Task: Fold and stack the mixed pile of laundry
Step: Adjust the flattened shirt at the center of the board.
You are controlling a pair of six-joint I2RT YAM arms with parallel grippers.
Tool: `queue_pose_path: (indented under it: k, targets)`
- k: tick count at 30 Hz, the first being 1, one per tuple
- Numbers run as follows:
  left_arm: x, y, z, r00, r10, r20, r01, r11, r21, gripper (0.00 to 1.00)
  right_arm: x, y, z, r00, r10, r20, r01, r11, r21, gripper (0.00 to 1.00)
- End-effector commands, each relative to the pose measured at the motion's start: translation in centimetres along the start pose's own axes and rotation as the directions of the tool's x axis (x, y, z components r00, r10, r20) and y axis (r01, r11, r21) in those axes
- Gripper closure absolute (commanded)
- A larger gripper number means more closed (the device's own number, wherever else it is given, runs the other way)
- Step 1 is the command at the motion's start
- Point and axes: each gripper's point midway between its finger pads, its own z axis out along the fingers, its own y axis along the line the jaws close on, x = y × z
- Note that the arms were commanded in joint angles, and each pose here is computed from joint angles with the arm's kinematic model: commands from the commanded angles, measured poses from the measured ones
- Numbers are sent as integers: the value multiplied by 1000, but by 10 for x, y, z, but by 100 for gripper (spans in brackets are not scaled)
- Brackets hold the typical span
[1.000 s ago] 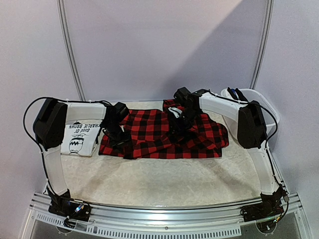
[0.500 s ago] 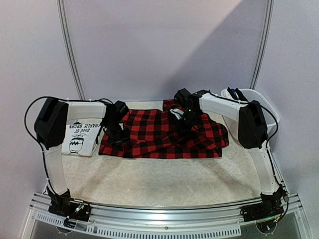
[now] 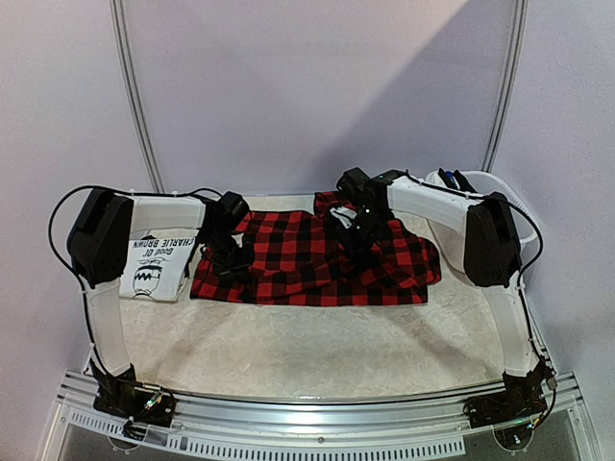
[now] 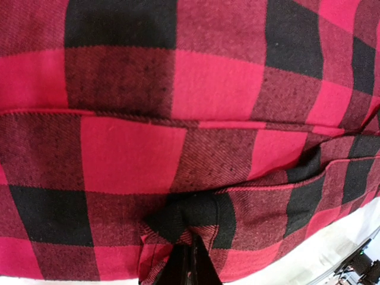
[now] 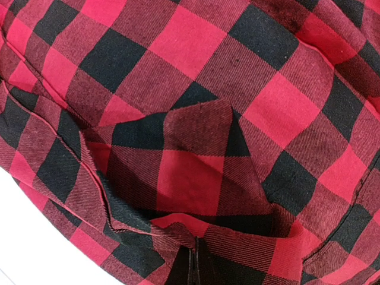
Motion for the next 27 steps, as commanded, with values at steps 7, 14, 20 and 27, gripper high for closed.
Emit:
queue_pose_path:
  k: [7,14,20,27]
  targets:
    - [-46,-30,-86,914,285,287,-296,955,-5,100,10,12,-45,999,32,35,-32,999,15,100]
    - [-53,-23,-138,646,527,552,-486,842,-235,99,48,48,-37,999,38,3,-38,999,-32,100]
    - [-20,12,-124,621,536,571,-473,838,-272,70,86,115,-9,998,13,-54,-21,988,-151,97]
    - [4,61,-153,635,410,655,-273,912,-306,55,121,152,28,984,5,-176,-41,979,-198,91]
